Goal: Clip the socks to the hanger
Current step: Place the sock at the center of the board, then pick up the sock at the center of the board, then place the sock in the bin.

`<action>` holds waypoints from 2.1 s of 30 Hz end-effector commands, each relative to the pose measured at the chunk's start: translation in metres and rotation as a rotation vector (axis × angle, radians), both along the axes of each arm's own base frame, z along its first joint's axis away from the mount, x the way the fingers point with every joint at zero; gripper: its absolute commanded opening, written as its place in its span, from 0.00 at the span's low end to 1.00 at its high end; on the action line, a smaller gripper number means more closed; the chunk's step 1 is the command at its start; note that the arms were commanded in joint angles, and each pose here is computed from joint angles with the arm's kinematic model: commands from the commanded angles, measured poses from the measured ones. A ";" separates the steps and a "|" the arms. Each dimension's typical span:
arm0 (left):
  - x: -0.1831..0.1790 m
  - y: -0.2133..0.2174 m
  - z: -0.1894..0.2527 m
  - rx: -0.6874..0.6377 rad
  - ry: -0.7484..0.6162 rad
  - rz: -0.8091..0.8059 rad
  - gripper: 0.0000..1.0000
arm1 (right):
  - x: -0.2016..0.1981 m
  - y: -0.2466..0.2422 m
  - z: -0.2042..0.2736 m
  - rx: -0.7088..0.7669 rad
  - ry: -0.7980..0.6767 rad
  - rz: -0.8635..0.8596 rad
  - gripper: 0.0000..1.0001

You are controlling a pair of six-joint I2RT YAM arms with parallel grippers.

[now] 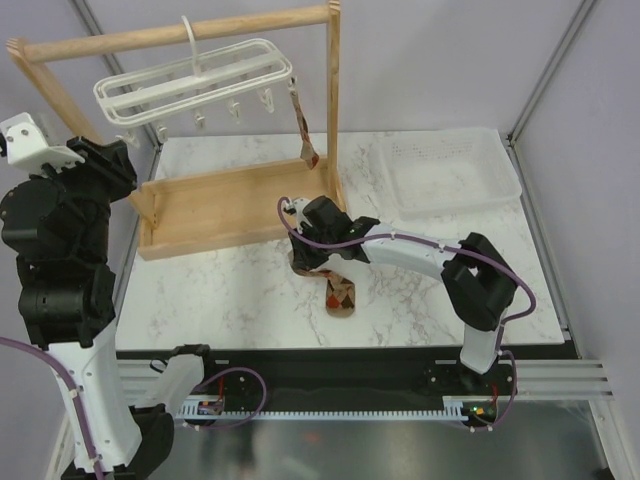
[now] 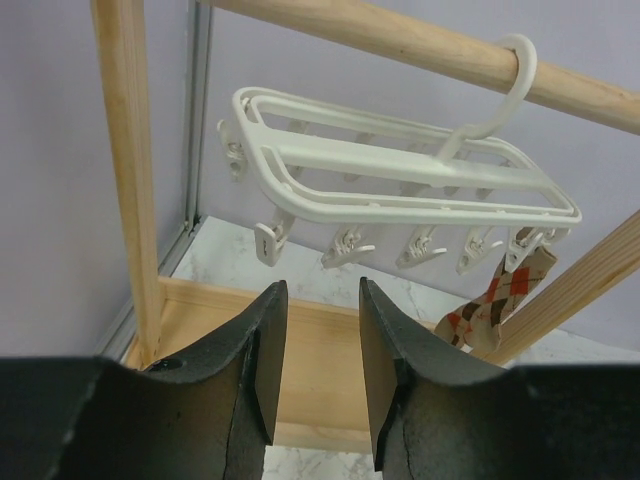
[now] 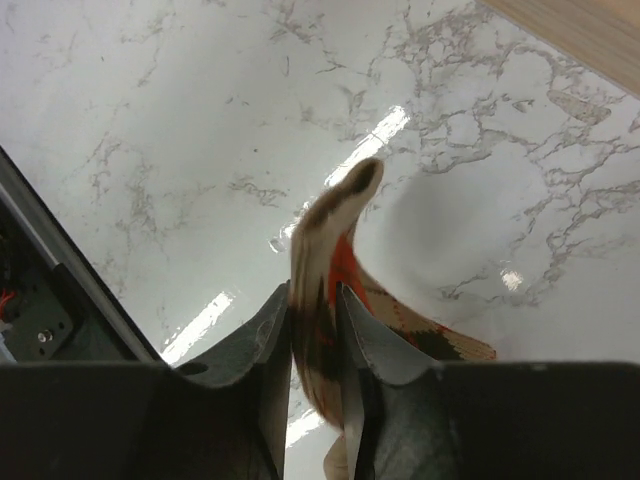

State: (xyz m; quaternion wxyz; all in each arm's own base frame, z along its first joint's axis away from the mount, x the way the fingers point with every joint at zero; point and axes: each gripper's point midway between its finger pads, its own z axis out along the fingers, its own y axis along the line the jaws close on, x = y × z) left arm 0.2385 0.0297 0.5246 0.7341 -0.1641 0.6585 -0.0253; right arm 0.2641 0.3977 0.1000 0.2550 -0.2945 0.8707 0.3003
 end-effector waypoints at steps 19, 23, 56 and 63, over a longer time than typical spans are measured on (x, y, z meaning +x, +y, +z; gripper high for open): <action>0.003 -0.015 0.011 0.010 -0.064 -0.085 0.43 | 0.016 -0.005 0.019 -0.042 -0.112 0.000 0.78; 0.005 -0.018 0.007 0.006 -0.057 -0.104 0.43 | 0.018 -0.056 -0.007 -0.225 -0.145 -0.129 0.88; 0.016 -0.025 0.003 -0.031 -0.050 -0.142 0.43 | 0.145 -0.219 0.164 -0.145 -0.559 -0.783 0.00; 0.014 -0.026 0.001 -0.040 -0.061 -0.146 0.43 | 0.216 -0.306 0.187 -0.152 -0.587 -0.971 0.00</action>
